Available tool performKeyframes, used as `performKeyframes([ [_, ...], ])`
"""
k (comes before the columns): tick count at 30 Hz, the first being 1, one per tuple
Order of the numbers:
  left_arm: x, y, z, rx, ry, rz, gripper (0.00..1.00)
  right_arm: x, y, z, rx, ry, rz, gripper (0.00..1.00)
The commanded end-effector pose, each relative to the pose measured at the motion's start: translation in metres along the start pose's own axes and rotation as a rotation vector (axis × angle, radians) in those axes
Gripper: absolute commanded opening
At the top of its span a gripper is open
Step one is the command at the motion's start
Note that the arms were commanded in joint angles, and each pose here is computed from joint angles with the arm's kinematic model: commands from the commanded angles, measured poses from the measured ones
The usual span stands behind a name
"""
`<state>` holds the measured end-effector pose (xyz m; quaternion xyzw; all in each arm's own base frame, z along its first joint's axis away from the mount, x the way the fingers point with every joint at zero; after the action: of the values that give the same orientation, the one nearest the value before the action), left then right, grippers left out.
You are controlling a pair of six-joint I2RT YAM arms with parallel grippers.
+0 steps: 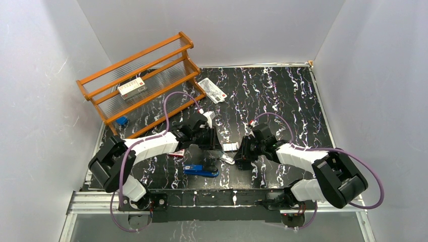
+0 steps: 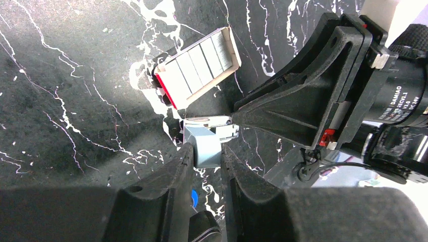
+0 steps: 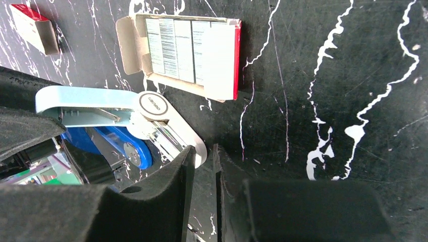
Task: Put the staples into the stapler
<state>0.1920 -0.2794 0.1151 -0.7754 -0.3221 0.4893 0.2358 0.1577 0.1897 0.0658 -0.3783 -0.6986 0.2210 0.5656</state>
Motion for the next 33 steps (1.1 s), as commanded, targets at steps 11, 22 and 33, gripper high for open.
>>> performKeyframes([
  [11, -0.012, 0.007, 0.021, -0.002, 0.182, -0.184, 0.22, -0.012, -0.003, 0.007, -0.004, -0.008, 0.064, 0.3],
  [22, -0.01, 0.001, 0.017, -0.089, 0.273, -0.278, 0.21, -0.001, -0.016, -0.004, -0.104, -0.013, 0.026, 0.36],
  [33, -0.007, -0.017, 0.007, -0.178, 0.339, -0.313, 0.2, 0.016, -0.02, -0.002, -0.103, -0.107, -0.132, 0.44],
])
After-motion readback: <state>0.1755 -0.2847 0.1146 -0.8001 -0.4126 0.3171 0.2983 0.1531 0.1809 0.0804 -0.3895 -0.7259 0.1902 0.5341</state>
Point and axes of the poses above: each gripper's point midway between its finger pads, its own y axis out along the fingers, its own x axis along the line the jaws close on, z = x × y, the point moved 6 cm from there along -y, back along the fingers, and after that the axes turned 1 degree about y, right-handed, at the moved point
